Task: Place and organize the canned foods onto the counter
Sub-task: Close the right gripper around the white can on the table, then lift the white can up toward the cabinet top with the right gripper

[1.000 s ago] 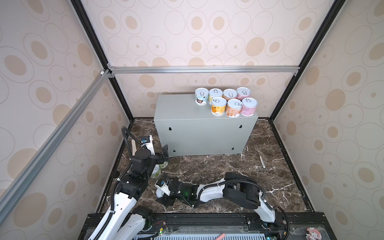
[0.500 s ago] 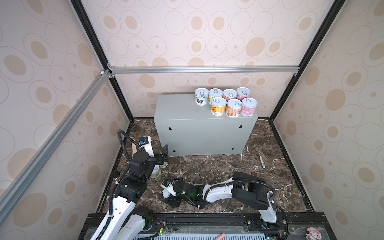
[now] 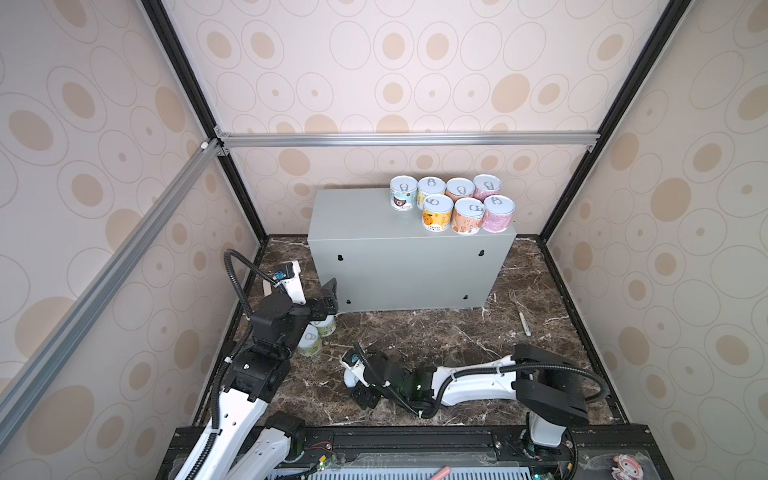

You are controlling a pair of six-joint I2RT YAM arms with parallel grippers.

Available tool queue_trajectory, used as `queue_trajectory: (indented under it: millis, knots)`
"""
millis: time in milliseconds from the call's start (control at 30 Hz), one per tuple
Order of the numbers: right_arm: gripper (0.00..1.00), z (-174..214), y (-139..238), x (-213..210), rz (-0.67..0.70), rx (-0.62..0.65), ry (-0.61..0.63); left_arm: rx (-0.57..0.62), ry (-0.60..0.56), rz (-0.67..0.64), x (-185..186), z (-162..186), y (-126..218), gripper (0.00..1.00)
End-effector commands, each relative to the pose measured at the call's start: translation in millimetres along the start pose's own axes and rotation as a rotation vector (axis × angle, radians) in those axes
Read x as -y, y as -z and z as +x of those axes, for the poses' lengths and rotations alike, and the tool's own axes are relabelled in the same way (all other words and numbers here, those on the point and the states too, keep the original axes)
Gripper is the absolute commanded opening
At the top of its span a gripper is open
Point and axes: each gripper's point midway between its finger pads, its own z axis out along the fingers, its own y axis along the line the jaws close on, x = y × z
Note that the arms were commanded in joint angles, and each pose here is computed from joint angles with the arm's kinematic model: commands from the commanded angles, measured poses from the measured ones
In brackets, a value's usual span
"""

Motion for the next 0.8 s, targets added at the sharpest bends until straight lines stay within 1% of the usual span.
queue_trajectory:
  millis: [0,133,333,600,767]
  knots:
    - [0.63,-24.8,28.9,13.5,0.076,0.049,-0.028,0.025,-0.009,0.011,6.2,-24.1,8.7,0.99]
    - [0.63,-35.9,58.2,28.7,0.145,0.037,-0.049,0.047,-0.004,0.024,10.9,-38.6,14.6,0.99]
    - [0.63,-52.1,103.3,49.8,0.239,0.043,-0.067,0.052,0.011,0.045,17.7,-50.5,15.3,0.99]
    - [0.64,-60.7,168.1,70.4,0.295,0.049,-0.081,0.041,0.016,0.101,32.2,-60.6,9.2,0.99]
    - [0.64,-62.7,208.9,79.7,0.314,-0.005,-0.089,0.044,0.014,0.108,37.5,-71.0,4.7,0.99]
